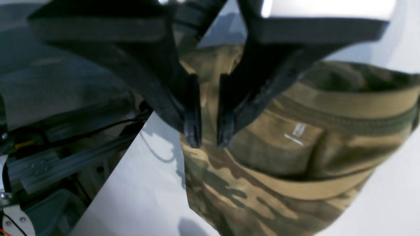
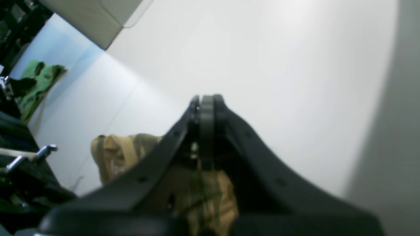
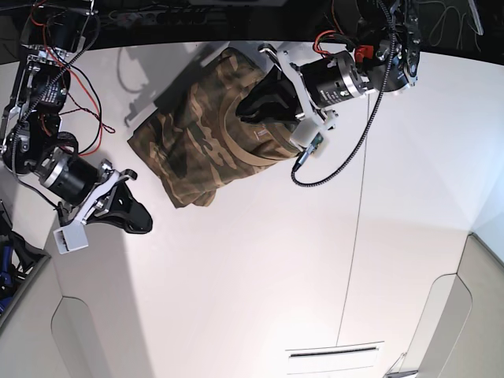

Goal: Fold the T-shirt properly
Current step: 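Press and tuck the folded bundle edges with both grippers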

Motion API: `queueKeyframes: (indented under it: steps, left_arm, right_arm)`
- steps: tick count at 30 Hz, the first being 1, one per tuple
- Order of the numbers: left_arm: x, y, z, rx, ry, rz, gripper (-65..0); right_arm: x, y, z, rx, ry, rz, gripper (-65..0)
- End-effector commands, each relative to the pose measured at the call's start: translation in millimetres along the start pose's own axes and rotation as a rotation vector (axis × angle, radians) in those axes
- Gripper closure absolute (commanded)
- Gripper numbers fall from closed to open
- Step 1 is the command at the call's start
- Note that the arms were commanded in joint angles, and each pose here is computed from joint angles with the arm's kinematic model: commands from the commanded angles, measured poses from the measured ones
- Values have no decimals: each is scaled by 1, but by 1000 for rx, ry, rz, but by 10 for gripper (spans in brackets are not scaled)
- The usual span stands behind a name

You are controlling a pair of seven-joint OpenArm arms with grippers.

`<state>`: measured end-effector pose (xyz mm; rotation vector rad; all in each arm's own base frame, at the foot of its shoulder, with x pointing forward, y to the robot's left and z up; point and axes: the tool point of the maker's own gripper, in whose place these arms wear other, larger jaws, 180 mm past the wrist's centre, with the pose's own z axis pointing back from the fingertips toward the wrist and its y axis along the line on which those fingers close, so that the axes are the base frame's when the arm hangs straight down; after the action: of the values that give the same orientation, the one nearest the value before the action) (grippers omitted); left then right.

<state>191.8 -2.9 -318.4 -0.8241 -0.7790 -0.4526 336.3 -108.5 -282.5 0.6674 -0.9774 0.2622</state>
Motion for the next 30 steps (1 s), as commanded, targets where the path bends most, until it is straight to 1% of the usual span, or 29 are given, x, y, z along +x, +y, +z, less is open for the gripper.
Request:
queueKeyframes:
  steps: [1, 4, 7, 10, 15, 18, 20, 23, 30]
  left_arm:
    - [12, -7, 1, -25, -51, -10, -96]
    - [11, -9, -1, -34, -52, -5, -96]
    - [9, -13, -6, -54, -65, 17, -94]
    - [-1, -13, -19, -65, -71, 83, -84]
    - [-33, -11, -46, -73, -31, 237, -84]
    - [-49, -9, -58, -82, -4, 307, -84]
    - [-55, -5, -63, -83, 11, 325, -84]
    - [-58, 1, -66, -69, 32, 311, -84]
    - [-61, 29, -65, 29, 123, 167, -84]
  right_arm:
    - [23, 5, 0, 21, -80, 17, 0]
    - [24, 3, -9, 17, -102, 5, 0]
    - [17, 2, -28, 19, -77, 15, 0]
    - [8, 5, -55, 46, -23, 27, 0]
    - [-11, 11, -99, 85, 77, 58, 0]
    - [-33, 10, -117, 87, 159, 80, 0]
    - [-50, 6, -123, 80, 221, 90, 0]
    - [-69, -2, -122, 56, 277, 93, 0]
    - [-85, -23, -101, 17, 328, 83, 0]
